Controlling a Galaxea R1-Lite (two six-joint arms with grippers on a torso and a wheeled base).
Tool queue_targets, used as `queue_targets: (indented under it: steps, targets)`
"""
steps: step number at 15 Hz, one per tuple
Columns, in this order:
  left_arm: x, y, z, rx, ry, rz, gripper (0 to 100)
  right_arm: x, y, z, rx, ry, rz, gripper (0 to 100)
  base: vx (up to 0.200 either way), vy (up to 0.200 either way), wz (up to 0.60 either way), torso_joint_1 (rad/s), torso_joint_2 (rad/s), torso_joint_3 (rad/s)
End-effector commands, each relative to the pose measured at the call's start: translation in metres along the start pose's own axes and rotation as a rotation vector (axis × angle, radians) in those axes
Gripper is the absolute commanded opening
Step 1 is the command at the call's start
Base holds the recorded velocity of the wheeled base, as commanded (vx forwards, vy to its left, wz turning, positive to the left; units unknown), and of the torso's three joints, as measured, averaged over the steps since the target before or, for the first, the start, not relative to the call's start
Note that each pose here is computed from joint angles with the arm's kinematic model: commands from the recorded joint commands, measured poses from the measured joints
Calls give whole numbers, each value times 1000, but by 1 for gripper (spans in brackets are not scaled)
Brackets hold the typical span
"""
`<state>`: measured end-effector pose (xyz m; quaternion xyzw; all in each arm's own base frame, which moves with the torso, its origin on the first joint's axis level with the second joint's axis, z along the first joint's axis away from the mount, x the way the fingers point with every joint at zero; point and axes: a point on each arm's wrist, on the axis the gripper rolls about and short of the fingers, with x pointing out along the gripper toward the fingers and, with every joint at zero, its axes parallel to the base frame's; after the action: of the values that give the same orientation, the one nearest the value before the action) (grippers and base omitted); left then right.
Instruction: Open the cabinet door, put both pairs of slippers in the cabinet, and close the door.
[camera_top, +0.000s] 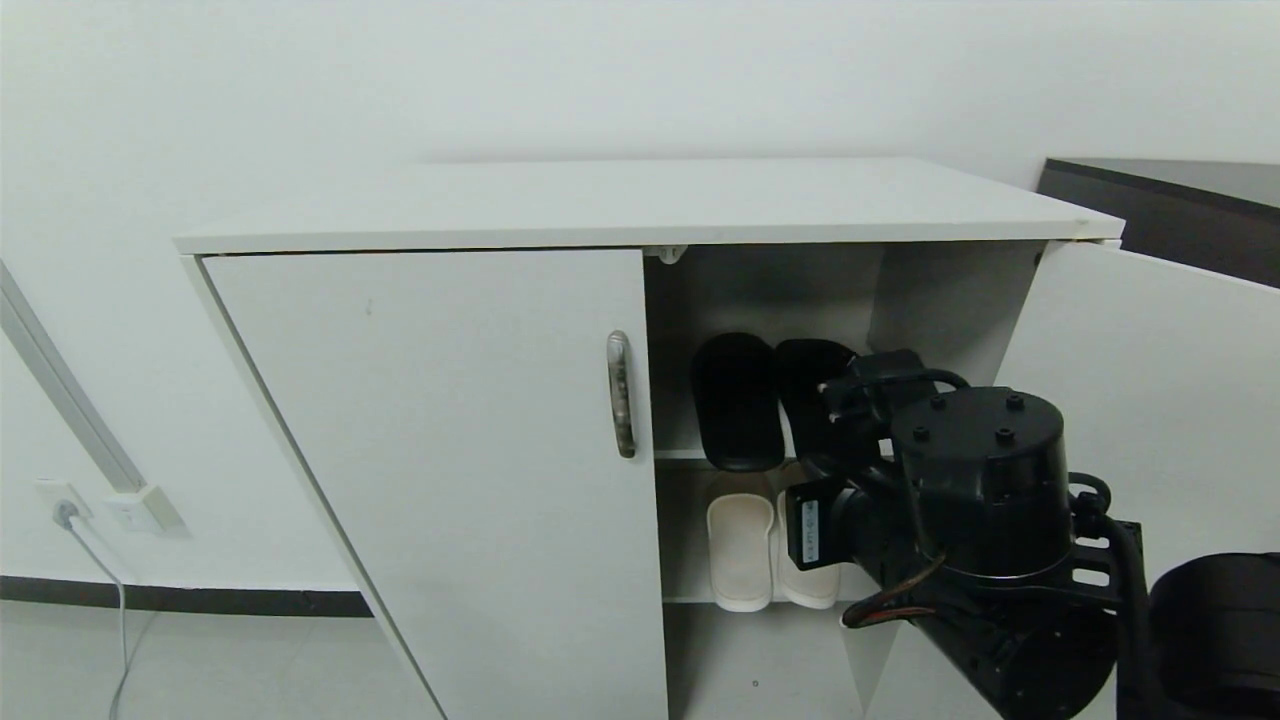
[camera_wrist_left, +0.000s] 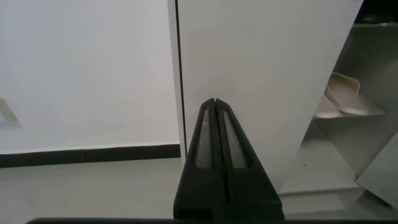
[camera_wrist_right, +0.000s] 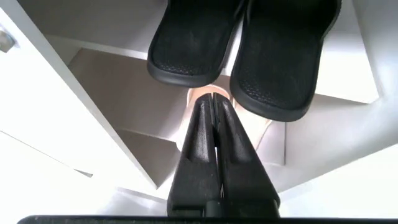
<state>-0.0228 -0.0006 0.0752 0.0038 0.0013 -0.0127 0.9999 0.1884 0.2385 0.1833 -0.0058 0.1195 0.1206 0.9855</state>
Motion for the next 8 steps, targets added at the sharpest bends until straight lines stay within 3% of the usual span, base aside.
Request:
queue_targets:
  steps: [1,6,8]
  targets:
    - [0,0,0,0,-1,1,0,3,2,-5,-9,11,-2,0,0,0,0,0,0,0]
    - [0,0,0,1,2,-1,0,4,4,-7,-11,8,-1,0,0,0,0,0,0,0]
    - [0,0,0,2,0,-1,0,3,4,-7,-12,7,-2,0,-200,0,0,7,2,5]
